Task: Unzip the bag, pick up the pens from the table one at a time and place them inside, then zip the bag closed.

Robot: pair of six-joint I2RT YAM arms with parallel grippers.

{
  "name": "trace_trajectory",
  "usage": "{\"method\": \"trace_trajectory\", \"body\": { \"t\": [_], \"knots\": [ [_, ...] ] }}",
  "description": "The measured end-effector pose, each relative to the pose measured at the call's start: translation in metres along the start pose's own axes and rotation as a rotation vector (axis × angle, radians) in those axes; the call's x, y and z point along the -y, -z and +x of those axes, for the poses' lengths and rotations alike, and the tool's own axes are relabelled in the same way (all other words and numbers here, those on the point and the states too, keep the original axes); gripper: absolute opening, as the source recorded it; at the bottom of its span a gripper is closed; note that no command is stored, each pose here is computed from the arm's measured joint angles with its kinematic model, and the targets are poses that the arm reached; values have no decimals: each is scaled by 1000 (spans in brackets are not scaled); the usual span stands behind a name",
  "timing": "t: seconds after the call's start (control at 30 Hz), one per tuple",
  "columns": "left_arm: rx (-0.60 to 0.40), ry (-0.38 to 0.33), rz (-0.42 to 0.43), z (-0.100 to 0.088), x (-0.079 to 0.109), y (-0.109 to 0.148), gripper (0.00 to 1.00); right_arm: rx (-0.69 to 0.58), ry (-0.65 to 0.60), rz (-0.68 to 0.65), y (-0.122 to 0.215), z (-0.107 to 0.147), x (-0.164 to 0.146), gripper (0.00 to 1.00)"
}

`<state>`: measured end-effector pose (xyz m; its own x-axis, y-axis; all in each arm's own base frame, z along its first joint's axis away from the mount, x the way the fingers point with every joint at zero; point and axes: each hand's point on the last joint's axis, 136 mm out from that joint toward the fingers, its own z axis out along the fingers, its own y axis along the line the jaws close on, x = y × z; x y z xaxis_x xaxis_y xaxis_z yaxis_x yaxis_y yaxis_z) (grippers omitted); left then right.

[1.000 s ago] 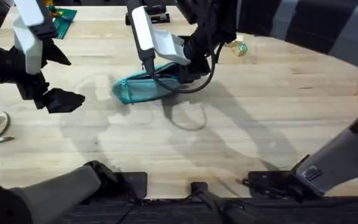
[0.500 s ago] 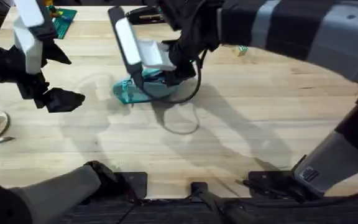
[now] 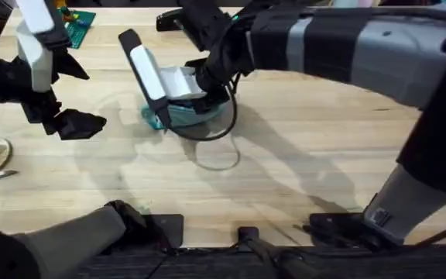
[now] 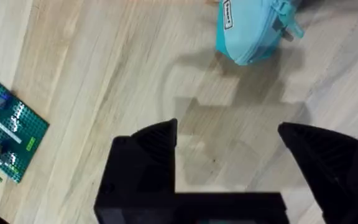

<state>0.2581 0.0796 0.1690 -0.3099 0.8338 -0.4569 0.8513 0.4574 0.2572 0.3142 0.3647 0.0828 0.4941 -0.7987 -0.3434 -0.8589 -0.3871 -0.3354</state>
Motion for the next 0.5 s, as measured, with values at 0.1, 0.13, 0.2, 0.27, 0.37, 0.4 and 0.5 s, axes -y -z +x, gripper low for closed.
{"method": "trace_trajectory", "body": {
  "t": [0.1,0.13,0.2,0.27,0.37,0.4,0.5],
  "knots": [
    [3,0,0,0,0,0,993,9,29,-12,-11,-11,-6,88],
    [3,0,0,0,0,0,993,10,31,-14,-11,-12,-6,172],
    [3,0,0,-1,0,0,993,10,31,-12,-11,-12,-6,459],
    [3,0,0,-1,0,0,993,12,32,-4,-11,-13,-3,748],
    [3,0,0,-1,0,0,993,15,39,15,-8,-15,3,991],
    [3,0,0,-1,0,0,993,14,38,14,-8,-15,3,995],
    [3,0,0,-1,0,0,994,7,28,16,-8,-14,3,997]
  ]
}}
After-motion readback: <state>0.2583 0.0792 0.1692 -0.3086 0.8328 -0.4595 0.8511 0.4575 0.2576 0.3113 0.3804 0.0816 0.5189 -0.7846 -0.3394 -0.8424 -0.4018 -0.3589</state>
